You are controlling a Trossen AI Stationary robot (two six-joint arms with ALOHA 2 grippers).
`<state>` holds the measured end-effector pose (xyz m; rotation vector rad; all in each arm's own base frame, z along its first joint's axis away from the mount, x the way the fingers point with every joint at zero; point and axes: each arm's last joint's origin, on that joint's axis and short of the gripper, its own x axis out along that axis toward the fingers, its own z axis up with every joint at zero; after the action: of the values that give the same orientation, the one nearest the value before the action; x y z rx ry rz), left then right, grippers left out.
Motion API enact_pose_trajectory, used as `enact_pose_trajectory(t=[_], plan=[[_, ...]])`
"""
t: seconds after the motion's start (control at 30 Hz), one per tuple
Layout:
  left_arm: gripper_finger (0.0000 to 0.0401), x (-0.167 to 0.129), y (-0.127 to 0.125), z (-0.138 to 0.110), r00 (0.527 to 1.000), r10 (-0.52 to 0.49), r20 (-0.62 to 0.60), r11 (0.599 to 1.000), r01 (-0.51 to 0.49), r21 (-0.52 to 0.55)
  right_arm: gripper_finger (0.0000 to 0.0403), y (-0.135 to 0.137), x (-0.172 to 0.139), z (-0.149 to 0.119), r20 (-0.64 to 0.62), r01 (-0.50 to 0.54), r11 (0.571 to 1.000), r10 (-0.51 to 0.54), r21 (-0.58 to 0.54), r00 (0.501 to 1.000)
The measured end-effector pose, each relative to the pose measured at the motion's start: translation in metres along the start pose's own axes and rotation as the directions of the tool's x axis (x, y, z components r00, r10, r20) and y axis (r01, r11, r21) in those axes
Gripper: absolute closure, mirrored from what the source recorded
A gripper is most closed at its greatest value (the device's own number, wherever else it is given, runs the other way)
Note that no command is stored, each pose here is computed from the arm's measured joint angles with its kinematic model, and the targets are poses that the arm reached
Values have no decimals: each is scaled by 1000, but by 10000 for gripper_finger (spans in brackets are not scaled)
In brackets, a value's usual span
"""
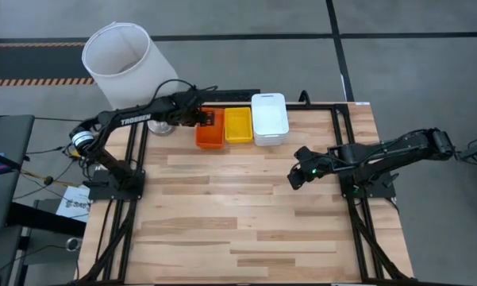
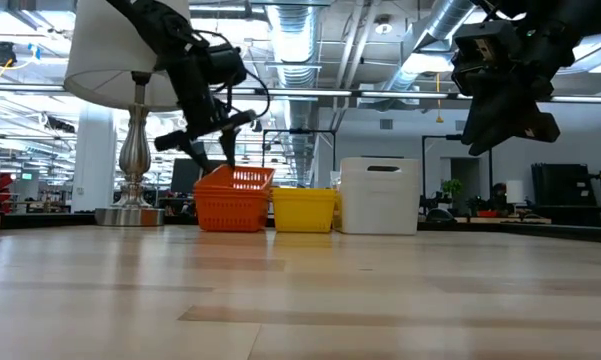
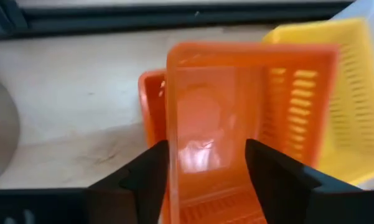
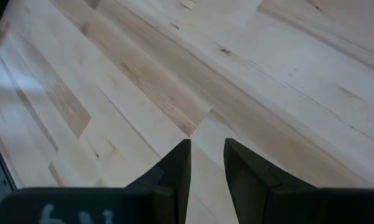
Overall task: Stack baskets by color
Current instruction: Stack the bottom orange bin on top of the top orange bin
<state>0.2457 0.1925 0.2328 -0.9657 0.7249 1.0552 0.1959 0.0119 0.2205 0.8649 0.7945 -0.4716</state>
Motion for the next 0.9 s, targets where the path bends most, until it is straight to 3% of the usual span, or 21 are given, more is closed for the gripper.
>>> enact_pose_trajectory(t=[0.2,0.47,0.8,0.9], plan=[[185,-18,-13,16,998,-33,60,999,33,-13,285,0,0,0,0,0,1000,0,-2,1000],[215,-25,-18,24,991,-11,136,1000,10,7,285,0,0,0,0,0,1000,0,-3,1000],[302,22,-25,29,978,49,203,995,-66,78,285,0,0,0,-1,-1,1000,1,5,1000],[322,39,-25,27,983,65,174,994,-80,79,285,0,0,0,-1,-1,1000,1,12,1000]])
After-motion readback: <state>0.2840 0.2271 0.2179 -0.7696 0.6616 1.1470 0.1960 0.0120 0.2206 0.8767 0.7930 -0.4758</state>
